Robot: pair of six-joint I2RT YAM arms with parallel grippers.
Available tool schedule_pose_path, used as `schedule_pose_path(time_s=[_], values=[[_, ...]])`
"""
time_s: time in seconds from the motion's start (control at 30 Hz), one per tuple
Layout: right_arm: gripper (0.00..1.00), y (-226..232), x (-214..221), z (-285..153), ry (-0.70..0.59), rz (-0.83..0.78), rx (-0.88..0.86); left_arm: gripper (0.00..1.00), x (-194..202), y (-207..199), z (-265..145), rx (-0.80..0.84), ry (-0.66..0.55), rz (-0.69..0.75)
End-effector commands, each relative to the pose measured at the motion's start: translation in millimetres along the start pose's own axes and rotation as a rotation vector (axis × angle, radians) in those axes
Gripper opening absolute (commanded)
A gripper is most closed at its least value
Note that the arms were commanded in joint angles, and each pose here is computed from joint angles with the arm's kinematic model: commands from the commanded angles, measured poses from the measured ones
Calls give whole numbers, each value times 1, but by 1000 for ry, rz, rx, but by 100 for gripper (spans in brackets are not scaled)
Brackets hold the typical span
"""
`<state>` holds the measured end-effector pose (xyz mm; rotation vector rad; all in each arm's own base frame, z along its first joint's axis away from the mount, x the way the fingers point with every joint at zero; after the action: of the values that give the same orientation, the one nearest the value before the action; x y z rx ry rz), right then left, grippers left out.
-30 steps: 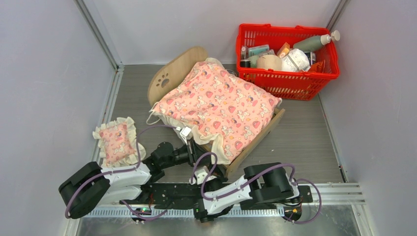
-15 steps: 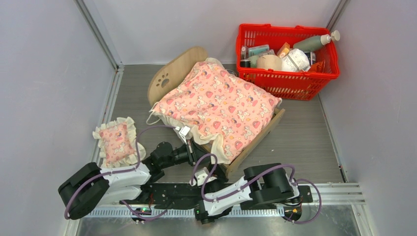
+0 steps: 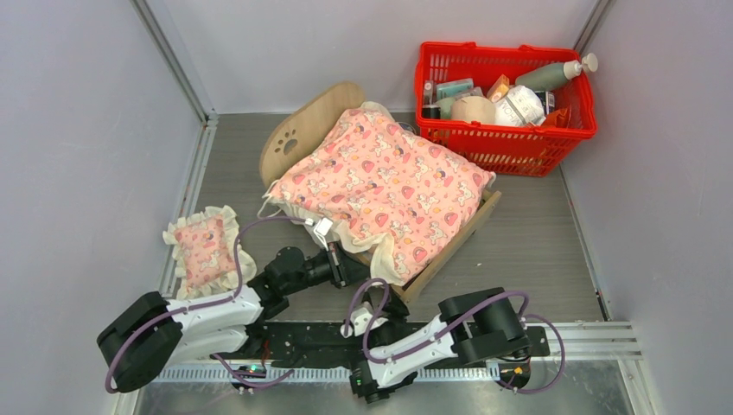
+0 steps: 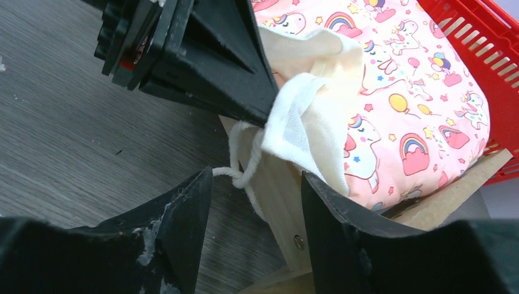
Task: Set up the pet bed
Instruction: Tie the ropes to the bed frame.
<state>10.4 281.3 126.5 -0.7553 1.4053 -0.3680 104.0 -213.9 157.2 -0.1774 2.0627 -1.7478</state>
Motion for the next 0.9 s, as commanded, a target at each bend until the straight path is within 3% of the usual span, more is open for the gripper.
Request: schedule_pose_path(time_s=[0.0, 0.1, 0.3, 0.57, 0.7, 0.87], values=[[67, -16, -23, 4, -134, -22, -1, 0, -7, -8, 7, 11, -34, 39], [84, -11, -22, 3, -109, -58, -1, 0, -8, -8, 7, 5, -40, 46], [96, -16, -17, -2, -66, -43, -10, 0, -9, -10, 9, -10, -33, 61], [99, -27, -22, -12, 8, -61, -32, 0, -10, -8, 7, -32, -49, 77], [96, -35, -28, -15, 67, -66, -47, 0, -11, -7, 5, -44, -58, 99], [96, -50, -77, -19, 56, 0, -74, 0, -14, -5, 2, -85, -84, 138]])
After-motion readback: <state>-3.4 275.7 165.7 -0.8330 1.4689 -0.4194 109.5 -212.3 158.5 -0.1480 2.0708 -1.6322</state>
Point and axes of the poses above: each gripper's point midway between its finger pads, its own z axis out along the fingers, its own y axis along the line the jaws close on, x = y × z, the point moved 9 cm from there along -z, back along the fingers, and after that the axes turned 14 degrees about -z, right-handed, at the moved point
